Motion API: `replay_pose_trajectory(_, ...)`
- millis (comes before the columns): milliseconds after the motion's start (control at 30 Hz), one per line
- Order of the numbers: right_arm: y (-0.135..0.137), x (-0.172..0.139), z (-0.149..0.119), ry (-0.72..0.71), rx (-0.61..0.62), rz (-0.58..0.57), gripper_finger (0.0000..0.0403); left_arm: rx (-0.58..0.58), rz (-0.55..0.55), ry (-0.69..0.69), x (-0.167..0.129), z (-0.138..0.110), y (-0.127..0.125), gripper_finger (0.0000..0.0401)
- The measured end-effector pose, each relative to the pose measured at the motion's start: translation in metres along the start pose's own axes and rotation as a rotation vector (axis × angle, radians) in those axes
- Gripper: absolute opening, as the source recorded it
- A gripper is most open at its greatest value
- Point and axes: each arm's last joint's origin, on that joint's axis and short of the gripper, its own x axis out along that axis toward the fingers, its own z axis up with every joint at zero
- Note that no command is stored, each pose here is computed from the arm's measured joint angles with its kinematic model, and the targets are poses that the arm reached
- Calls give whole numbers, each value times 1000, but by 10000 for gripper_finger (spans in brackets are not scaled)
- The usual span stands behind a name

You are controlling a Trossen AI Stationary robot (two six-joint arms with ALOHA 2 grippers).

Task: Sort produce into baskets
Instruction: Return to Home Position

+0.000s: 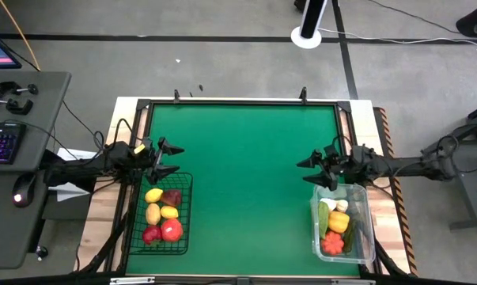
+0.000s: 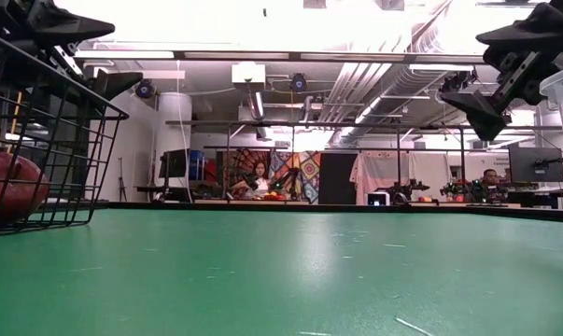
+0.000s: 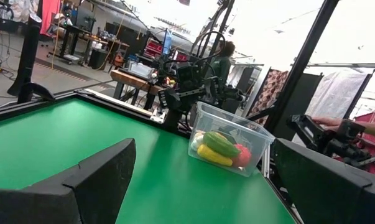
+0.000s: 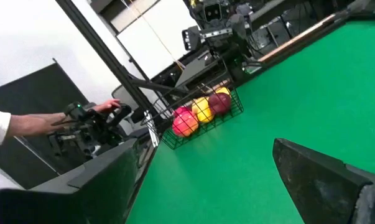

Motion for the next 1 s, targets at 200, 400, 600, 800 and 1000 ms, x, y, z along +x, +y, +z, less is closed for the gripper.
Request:
replay_pose_trajectory(200, 3, -11, 2, -38, -8, 22, 360, 0, 0, 0, 0, 0, 0, 365)
replay_pose_trajectory(400, 3, -16, 4, -84, -17, 22, 360, 0, -2, -3, 0, 0, 0, 365)
replay_pose_trajectory(600, 3, -16, 3, -73, -15, 16, 360, -2, 7, 21, 1, -2, 1, 365)
replay_pose_trajectory(800, 2, -16, 2, -64, -12, 12, 360, -2, 10, 28, 1, -3, 1, 365)
replay_pose_trajectory(1000, 1, -16, 0, -47, -8, 0, 360, -2, 11, 30, 1, -3, 1, 365)
